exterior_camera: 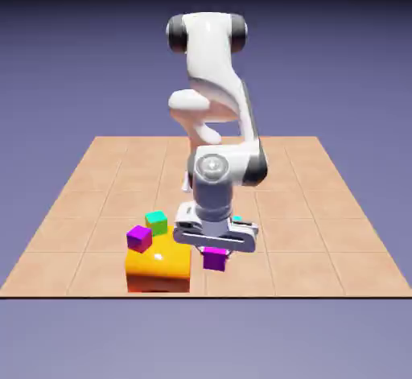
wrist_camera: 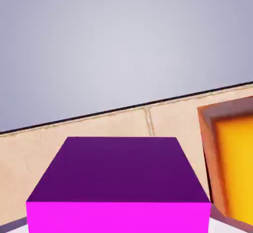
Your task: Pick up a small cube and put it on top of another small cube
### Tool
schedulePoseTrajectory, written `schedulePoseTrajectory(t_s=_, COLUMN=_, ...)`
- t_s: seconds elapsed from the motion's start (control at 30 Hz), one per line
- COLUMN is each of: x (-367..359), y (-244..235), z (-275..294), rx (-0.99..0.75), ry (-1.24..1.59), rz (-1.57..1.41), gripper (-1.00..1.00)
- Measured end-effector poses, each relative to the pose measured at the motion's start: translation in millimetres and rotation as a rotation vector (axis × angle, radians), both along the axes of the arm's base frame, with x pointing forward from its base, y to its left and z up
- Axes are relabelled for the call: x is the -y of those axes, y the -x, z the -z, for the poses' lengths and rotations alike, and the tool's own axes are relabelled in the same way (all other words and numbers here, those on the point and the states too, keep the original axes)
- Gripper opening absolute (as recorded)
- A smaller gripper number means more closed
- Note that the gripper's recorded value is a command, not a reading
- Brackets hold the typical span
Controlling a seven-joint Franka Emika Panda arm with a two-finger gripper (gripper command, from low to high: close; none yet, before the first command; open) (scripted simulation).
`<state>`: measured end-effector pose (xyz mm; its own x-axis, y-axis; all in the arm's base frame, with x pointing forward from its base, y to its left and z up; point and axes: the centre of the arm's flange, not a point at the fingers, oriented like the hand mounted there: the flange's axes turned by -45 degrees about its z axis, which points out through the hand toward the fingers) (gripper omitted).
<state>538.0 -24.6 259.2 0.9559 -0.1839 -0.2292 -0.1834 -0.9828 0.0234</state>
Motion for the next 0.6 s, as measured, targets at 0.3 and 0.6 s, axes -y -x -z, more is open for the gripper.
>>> schedulePoseTrajectory(t_s=0.3, x=114, y=90, z=-84, rx=-0.004, ry=-0.02, rz=-0.024, gripper=-1.0)
schedulePoseTrajectory(t_s=0.6, x=117, y=111, z=-23, rx=-0.006, ry=-0.024, rz=-0.037, gripper=1.0)
